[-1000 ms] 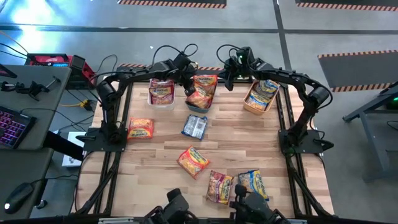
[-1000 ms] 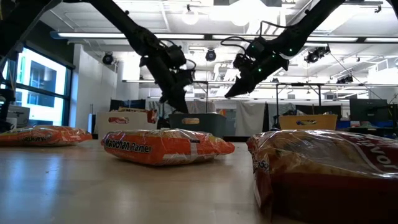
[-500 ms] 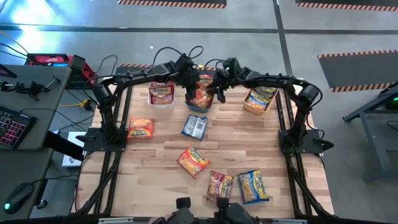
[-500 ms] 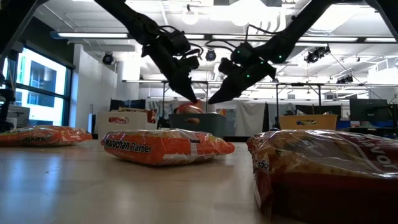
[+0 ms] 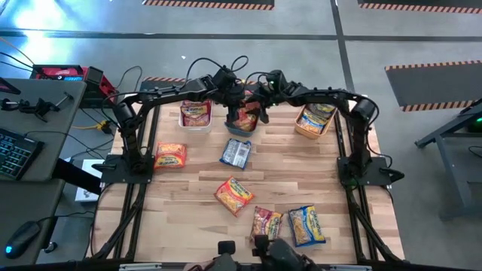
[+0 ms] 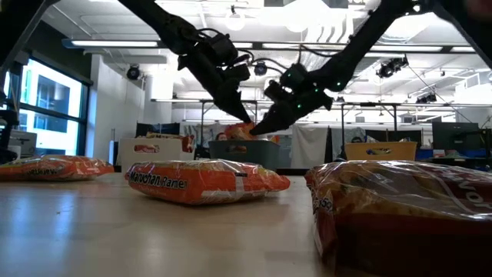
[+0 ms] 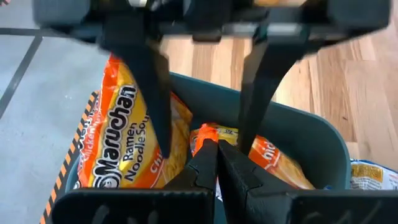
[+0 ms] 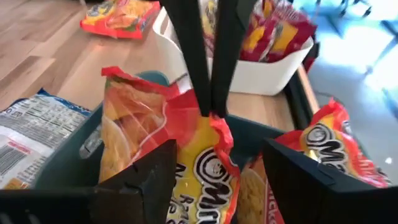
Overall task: Sort Maruchan noodles
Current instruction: Adjust the orange noodle packs into the blue bin
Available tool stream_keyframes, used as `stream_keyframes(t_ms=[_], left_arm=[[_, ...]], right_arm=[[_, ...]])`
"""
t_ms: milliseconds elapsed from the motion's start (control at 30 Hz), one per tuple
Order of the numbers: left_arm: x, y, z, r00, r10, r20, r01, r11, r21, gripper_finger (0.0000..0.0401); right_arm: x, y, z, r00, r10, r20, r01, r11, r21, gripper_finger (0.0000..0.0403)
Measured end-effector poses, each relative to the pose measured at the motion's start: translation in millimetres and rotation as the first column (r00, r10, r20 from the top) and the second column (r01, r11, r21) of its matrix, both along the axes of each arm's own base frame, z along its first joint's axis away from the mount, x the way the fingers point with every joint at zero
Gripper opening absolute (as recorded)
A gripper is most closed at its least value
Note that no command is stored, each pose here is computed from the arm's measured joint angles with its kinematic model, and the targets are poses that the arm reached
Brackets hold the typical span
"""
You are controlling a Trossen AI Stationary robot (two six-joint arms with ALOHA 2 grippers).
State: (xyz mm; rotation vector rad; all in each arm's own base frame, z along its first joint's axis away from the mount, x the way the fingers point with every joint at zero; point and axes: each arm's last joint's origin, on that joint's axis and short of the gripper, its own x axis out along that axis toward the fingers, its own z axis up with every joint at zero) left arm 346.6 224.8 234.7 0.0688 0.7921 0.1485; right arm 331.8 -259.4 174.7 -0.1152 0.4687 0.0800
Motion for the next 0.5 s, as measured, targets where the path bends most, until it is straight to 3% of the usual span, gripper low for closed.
stream_keyframes(t_ms=[233, 333, 500], left_arm=[[0.7, -0.4, 0.4, 1.0, -0.017, 0.015, 0.017, 1.0, -0.011, 0.0], [0.6, -0.6, 0.3, 1.0, -0.019, 0.015, 0.02, 1.0, -0.015, 0.0], [-0.3, -0.6, -0.4, 1.0, 0.025, 0.008, -0.024, 0.998, -0.052, 0.0]], right_arm=[[14.7, -10.9, -2.5, 0.998, 0.061, -0.024, -0.06, 0.997, 0.056, 0.0197], [17.5, -13.1, -7.7, 0.996, 0.082, -0.044, -0.079, 0.994, 0.07, 0.0154], [18.2, -13.5, -9.1, 0.994, 0.09, -0.062, -0.084, 0.992, 0.096, 0.0049]])
